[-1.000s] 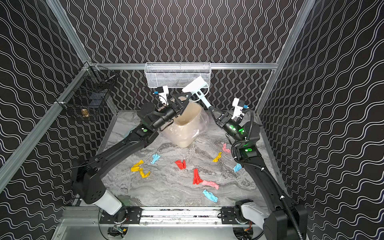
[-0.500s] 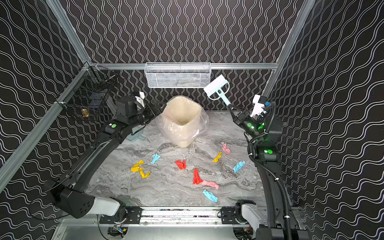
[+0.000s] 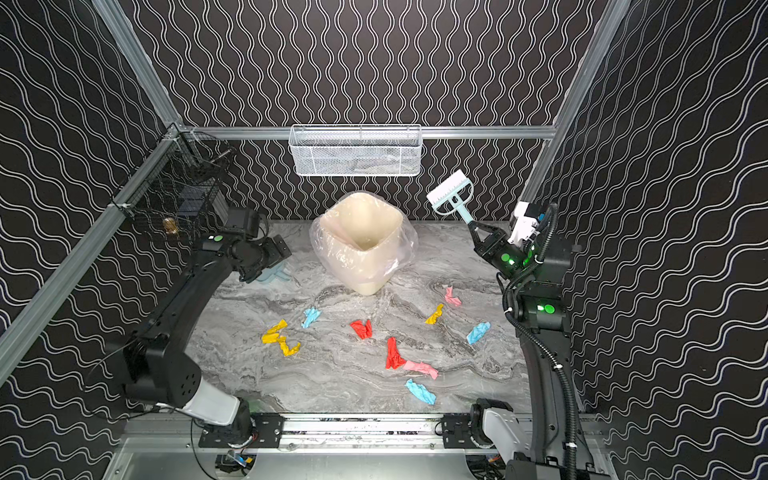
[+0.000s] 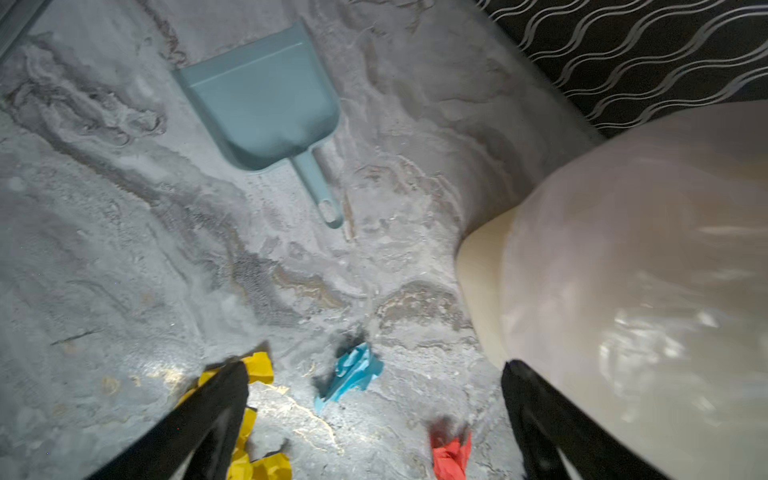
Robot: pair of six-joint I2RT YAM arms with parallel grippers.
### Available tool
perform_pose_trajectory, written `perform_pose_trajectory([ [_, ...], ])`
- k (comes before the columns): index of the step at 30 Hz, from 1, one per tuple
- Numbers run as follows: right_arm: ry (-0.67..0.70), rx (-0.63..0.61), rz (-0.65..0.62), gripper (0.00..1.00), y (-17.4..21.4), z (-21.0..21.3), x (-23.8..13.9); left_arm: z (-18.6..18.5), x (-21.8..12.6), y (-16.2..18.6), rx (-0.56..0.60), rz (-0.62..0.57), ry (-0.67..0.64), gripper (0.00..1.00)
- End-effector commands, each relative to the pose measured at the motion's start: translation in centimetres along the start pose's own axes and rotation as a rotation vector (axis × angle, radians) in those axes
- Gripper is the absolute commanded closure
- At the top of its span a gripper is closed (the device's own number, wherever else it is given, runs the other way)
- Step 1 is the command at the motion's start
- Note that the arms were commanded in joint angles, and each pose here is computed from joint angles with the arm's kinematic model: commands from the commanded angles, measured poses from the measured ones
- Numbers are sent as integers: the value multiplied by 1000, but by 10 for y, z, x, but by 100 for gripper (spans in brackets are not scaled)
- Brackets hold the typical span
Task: Sweep away the paper scraps from the table
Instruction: 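Lower the opened left gripper toward the dustpan while the right holds the brush, then close the left gripper on the light-blue dustpan handle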
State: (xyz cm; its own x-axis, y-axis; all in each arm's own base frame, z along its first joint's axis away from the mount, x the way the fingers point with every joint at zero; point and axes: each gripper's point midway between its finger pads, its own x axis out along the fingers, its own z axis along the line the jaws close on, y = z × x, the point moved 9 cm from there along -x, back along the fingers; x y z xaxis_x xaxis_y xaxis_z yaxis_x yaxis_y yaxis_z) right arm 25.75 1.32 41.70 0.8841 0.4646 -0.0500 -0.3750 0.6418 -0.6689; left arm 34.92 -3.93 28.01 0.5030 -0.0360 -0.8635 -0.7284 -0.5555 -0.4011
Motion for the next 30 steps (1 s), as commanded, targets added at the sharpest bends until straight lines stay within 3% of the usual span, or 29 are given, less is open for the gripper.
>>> perform_pose_trajectory([
  [1,27,-9,-7,100,-1,-3,0,12,29,-4,20,46,-116,1],
  [11,56,10,-8,100,-3,-9,0,12,114,-11,-74,113,-251,9],
  [19,57,23,-6,100,-5,-12,1,18,147,-11,-128,91,-343,13],
  [30,49,34,4,100,-7,-14,6,14,178,-4,-193,39,-319,27],
])
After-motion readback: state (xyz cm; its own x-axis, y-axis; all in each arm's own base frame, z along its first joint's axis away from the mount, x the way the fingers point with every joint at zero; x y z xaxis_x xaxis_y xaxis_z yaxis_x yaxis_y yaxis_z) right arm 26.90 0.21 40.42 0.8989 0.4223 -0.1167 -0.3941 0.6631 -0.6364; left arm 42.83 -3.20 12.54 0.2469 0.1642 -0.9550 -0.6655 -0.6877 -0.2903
